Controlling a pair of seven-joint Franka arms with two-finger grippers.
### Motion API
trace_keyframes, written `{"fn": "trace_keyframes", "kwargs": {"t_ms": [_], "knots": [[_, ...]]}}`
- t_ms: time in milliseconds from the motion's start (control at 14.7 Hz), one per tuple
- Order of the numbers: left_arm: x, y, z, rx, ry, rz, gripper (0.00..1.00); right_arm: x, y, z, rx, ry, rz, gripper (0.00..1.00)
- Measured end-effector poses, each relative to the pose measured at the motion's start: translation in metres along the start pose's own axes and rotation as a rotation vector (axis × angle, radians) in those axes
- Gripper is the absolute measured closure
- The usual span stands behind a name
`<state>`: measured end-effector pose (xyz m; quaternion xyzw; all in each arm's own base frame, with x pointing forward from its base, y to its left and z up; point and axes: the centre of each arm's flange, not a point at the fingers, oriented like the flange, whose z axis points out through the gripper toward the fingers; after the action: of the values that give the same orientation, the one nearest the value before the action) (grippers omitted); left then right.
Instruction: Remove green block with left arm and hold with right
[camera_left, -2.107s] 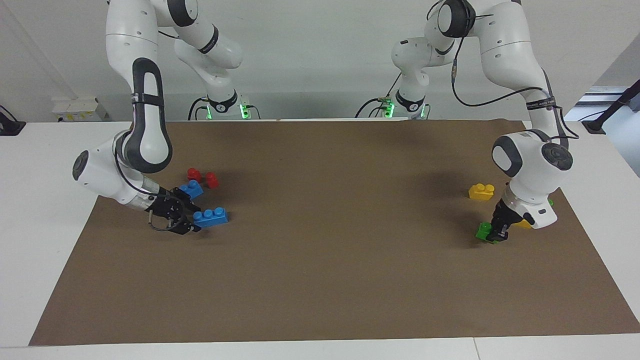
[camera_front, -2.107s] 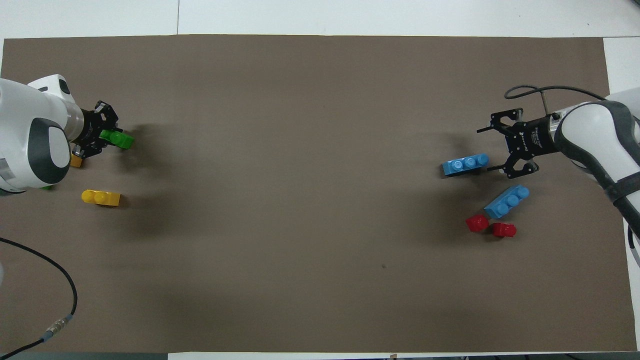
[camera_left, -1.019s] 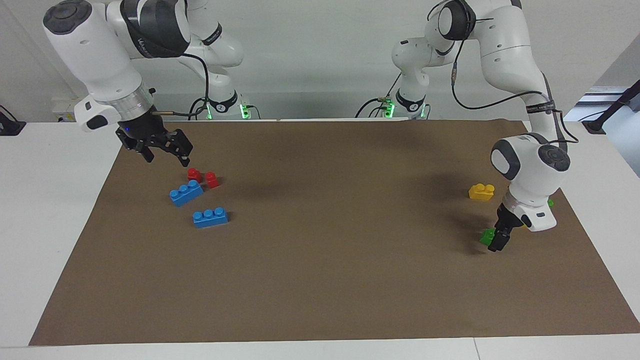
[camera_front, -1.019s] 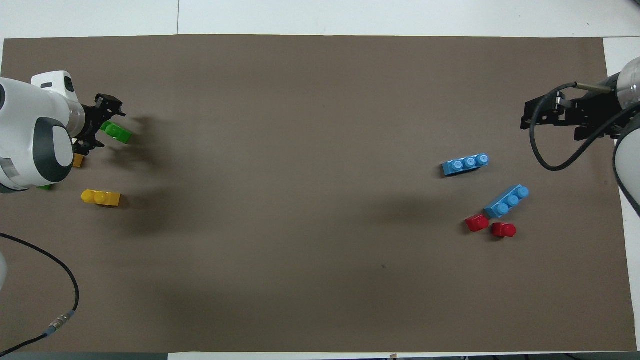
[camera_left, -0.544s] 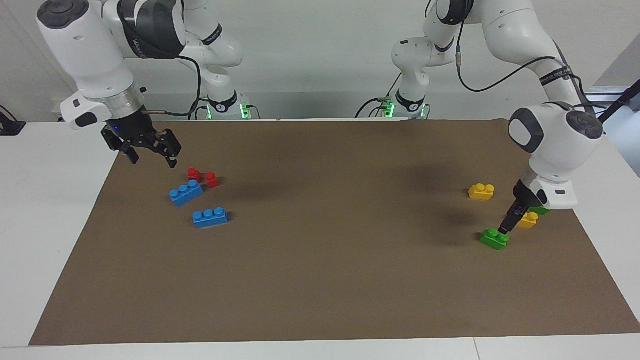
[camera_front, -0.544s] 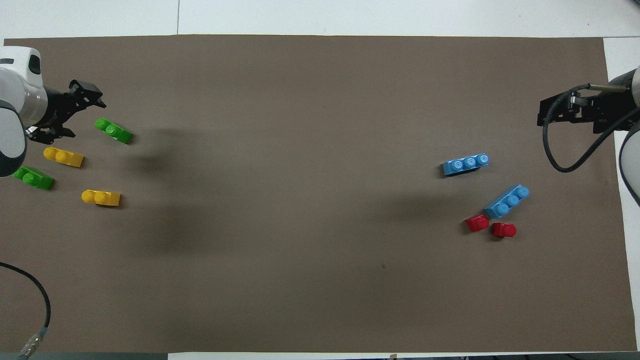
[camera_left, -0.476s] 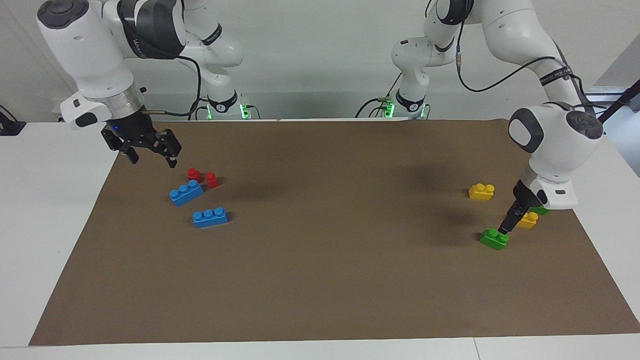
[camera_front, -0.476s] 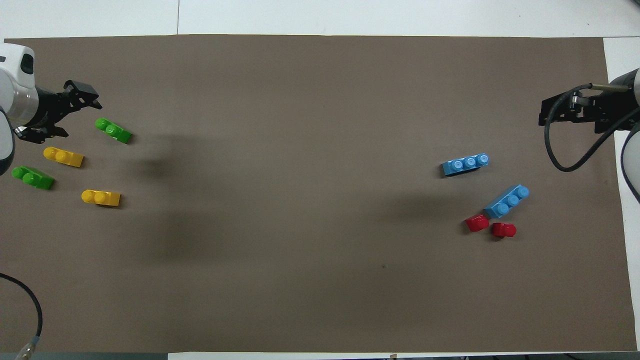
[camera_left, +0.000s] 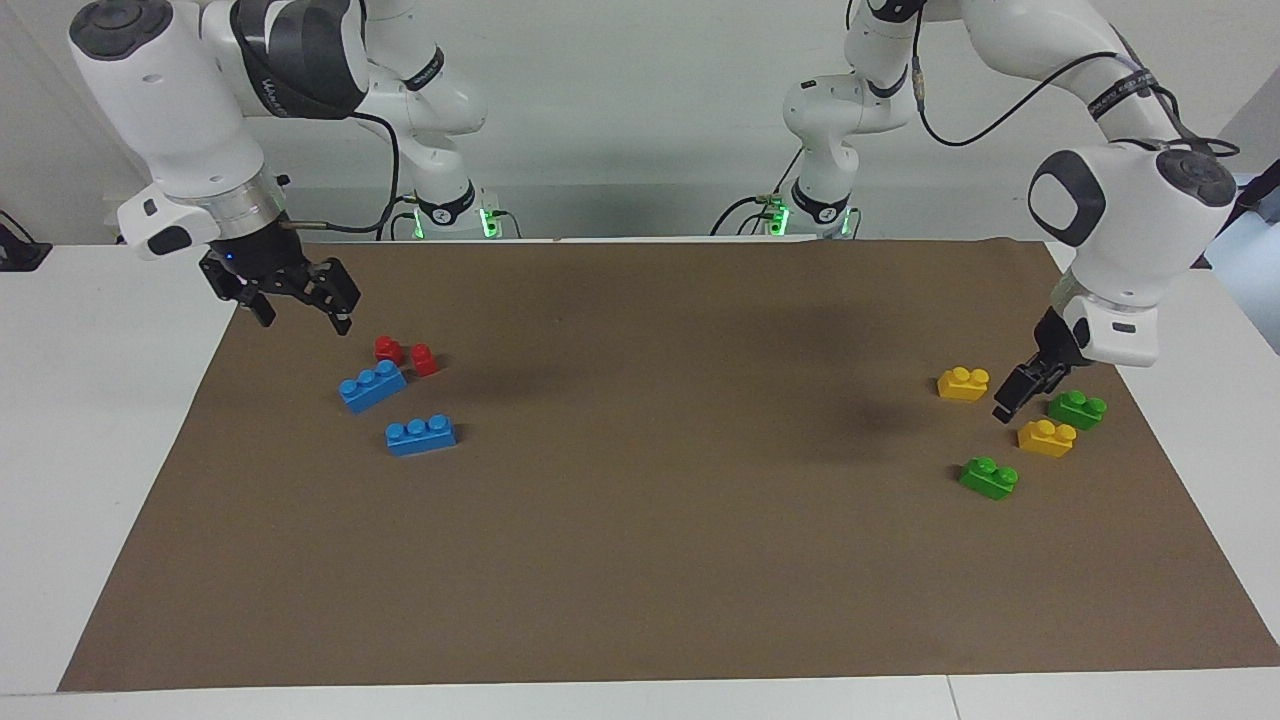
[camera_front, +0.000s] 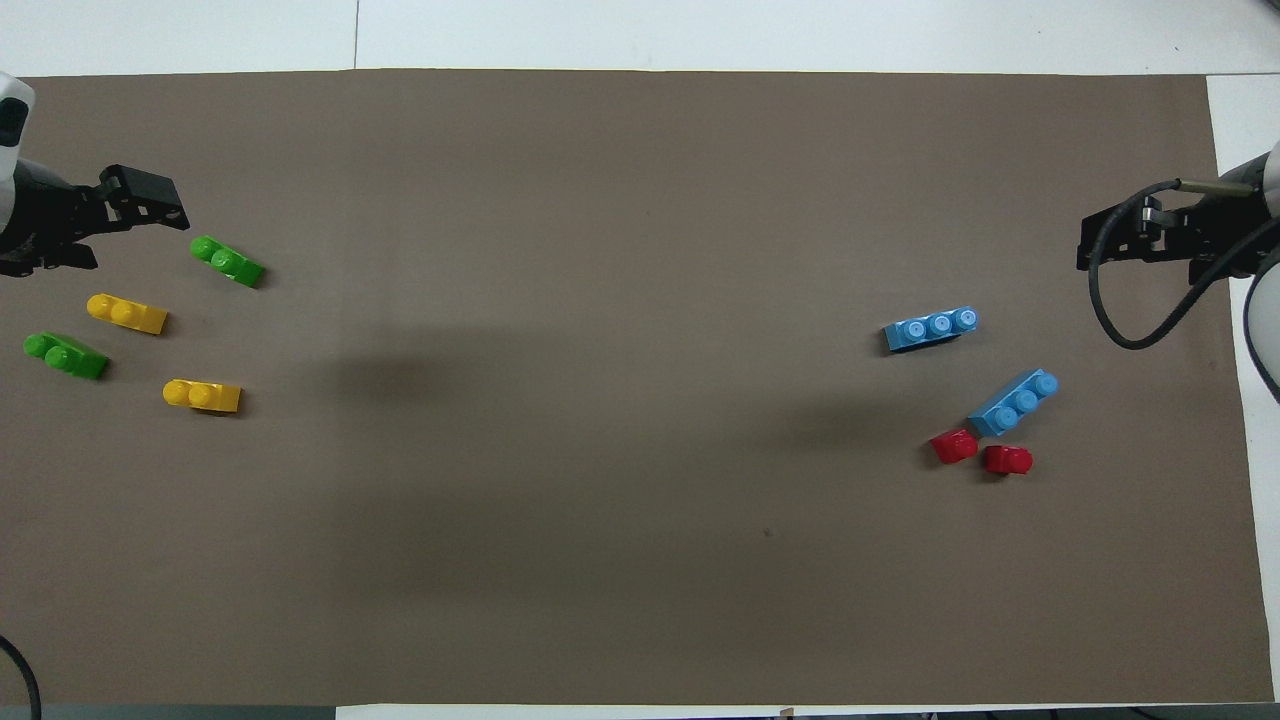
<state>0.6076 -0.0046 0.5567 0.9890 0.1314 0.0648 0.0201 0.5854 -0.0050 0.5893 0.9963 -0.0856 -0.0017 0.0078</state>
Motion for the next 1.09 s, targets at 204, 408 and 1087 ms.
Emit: {"fn": "trace_keyframes", "kwargs": {"t_ms": [204,408,1087], "knots": [[-0.027,0.006,-0.038,0.005,-0.035,0.115,0.00,0.000,0.003,0.000,-0.001,-0.005,0.005,0.00],[-0.052,0.012,-0.063,0.011,-0.081,0.194,0.00,0.000,0.004,0.000,-0.001,-0.005,-0.001,0.00],[-0.074,0.011,-0.079,0.022,-0.144,0.253,0.00,0.000,0.005,0.000,-0.001,-0.005,-0.036,0.00]]}}
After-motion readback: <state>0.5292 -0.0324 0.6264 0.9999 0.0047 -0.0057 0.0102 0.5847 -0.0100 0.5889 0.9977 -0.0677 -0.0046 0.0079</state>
